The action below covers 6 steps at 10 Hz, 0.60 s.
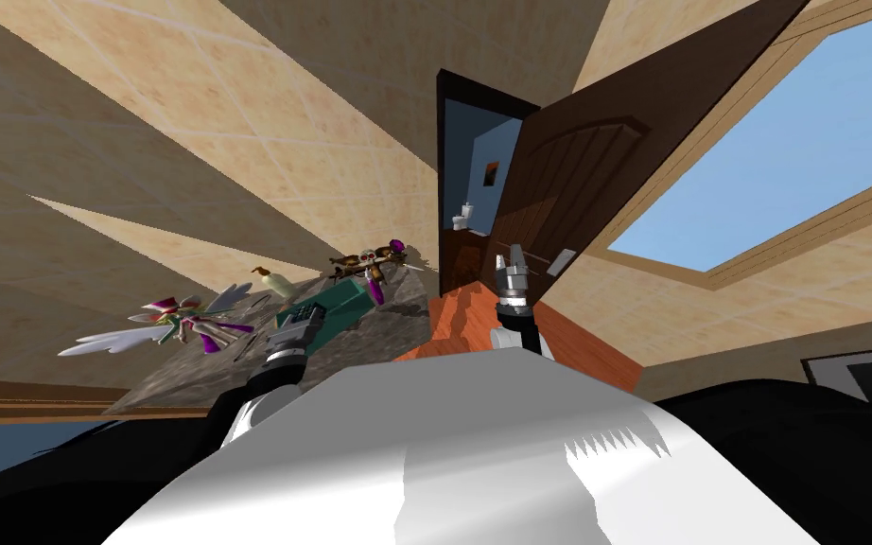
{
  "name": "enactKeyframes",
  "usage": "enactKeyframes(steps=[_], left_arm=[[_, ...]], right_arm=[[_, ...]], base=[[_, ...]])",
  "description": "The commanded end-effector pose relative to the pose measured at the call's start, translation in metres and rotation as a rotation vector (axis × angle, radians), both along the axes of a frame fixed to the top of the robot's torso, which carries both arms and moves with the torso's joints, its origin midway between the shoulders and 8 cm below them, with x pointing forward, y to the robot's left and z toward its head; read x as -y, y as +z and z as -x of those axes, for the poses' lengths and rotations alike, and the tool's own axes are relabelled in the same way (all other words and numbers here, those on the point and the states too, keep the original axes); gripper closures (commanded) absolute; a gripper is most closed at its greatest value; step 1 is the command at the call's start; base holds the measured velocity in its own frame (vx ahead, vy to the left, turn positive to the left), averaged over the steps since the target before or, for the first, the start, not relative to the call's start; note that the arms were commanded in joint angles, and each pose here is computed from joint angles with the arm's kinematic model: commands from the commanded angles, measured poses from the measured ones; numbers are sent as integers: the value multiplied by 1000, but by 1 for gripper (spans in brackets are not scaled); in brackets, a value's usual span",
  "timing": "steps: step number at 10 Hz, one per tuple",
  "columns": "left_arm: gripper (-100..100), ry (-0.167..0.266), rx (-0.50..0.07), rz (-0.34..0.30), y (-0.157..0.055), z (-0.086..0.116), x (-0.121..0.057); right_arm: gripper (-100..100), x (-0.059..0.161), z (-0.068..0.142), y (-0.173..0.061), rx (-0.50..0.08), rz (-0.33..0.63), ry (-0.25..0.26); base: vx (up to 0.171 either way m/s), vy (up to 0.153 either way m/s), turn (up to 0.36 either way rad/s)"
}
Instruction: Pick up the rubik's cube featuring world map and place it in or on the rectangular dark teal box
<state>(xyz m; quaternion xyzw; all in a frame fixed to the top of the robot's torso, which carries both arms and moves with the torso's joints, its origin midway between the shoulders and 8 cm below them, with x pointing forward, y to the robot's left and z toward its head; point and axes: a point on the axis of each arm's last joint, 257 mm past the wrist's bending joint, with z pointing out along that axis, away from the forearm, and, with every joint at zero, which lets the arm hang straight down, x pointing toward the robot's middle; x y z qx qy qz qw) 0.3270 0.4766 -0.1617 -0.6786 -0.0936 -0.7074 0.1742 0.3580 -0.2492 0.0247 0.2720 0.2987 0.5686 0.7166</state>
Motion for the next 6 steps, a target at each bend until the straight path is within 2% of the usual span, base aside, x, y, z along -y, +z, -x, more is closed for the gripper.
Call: enactKeyframes(steps=[1, 4, 5, 6], left_arm=[[100, -16, -37, -31, -3, 6, 2], [100, -40, -103, -80, -9, 20, 4], [100, -34, -86, -67, -7, 17, 4], [-100, -35, -89, -71, -7, 17, 4]], right_arm=[[0, 0, 0, 0, 0, 0, 0], [0, 0, 0, 0, 0, 0, 0], [0, 0, 0, 0, 0, 0, 0], [0, 0, 0, 0, 0, 0, 0]], base=[[237, 74, 53], [196, 109, 44], [81, 56, 8], [15, 11, -6]])
